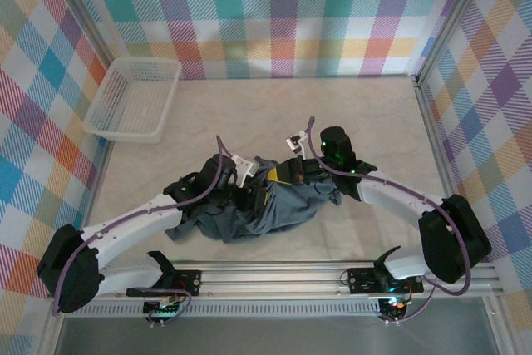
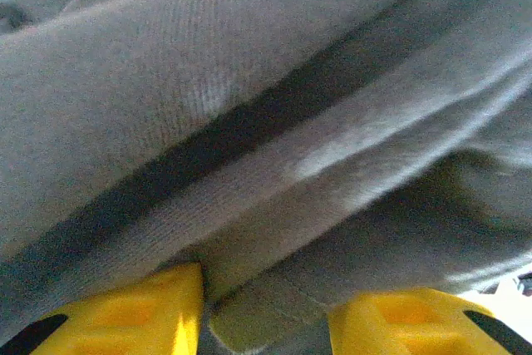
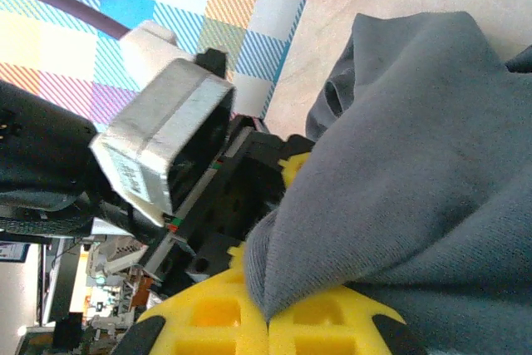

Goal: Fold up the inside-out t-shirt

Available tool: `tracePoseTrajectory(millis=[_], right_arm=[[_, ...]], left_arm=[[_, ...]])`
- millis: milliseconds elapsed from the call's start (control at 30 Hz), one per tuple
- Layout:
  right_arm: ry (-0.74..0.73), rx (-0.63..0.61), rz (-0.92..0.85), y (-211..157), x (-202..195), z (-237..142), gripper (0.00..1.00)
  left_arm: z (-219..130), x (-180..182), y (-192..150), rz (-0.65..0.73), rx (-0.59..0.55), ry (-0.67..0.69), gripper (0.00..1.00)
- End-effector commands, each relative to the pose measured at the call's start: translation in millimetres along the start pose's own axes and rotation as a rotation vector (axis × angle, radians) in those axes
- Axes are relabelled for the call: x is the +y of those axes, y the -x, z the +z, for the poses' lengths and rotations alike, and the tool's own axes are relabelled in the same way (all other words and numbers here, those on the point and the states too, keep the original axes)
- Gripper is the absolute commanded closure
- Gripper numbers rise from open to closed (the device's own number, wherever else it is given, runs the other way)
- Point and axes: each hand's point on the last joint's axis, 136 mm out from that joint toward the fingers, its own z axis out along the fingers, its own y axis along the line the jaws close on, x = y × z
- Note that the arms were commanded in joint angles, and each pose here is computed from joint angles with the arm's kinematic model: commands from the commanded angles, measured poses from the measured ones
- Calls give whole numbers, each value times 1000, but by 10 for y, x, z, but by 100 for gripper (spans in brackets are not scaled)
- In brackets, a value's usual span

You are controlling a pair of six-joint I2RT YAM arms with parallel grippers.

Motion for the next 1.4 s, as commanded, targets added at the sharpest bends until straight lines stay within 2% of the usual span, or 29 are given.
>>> tracePoseTrajectory(millis=[0,33,100,133,233,300,333,400,500,533,633,733,867,1033,1067,1167,1200,1300,1367], right_arm=[[30,14,-35,30,128,19,100],[13,10,-28,28,93,19,100],[-79,-19,12,58,-104,0,100],[-132,-34,33,74,-227,-19,100],[-329,-71,49,146,-727,-113,100],[-435,-74,26,243,-1053,-125,100],[-440,-44,15,275,-1092,-83,99],[-366,6,-19,407,-891,22,91],[-334,-49,-77,506,-631,-55,67],[-353,-77,-90,499,-591,-125,62],[-424,-183,-138,331,-492,-375,60],[-467,-272,-255,11,-345,-463,69],[-413,-304,-443,-303,-60,-288,73],[-368,-328,-548,-260,-43,-94,73],[-359,-306,-580,-267,-36,-36,70],[-419,-280,-638,-215,-141,36,44],[-442,-293,-652,-174,-174,34,39],[-425,-322,-689,-90,-124,83,36],[-414,-293,-698,-87,-139,167,42]], left_arm=[[-61,-165,203,36,-69,-57,67],[-89,-178,232,32,-83,-59,74],[-192,-201,302,6,-116,-51,95],[-255,-193,337,-18,-129,-36,100],[-489,-293,400,-125,-122,-34,100],[-577,-504,408,-177,-79,-124,100],[-594,-554,403,-202,-51,-143,100],[-603,-559,372,-264,20,-112,100],[-580,-539,329,-316,89,-82,100],[-566,-541,335,-322,91,-86,100],[-540,-547,397,-330,63,-101,100],[-522,-566,468,-337,50,-114,100],[-476,-621,550,-355,52,-145,100],[-500,-661,619,-366,37,-162,100],[-517,-660,632,-370,30,-161,100],[-563,-685,655,-370,17,-174,100],[-576,-703,665,-369,13,-182,100],[-606,-741,681,-375,10,-199,100],[-620,-754,694,-384,10,-203,100]])
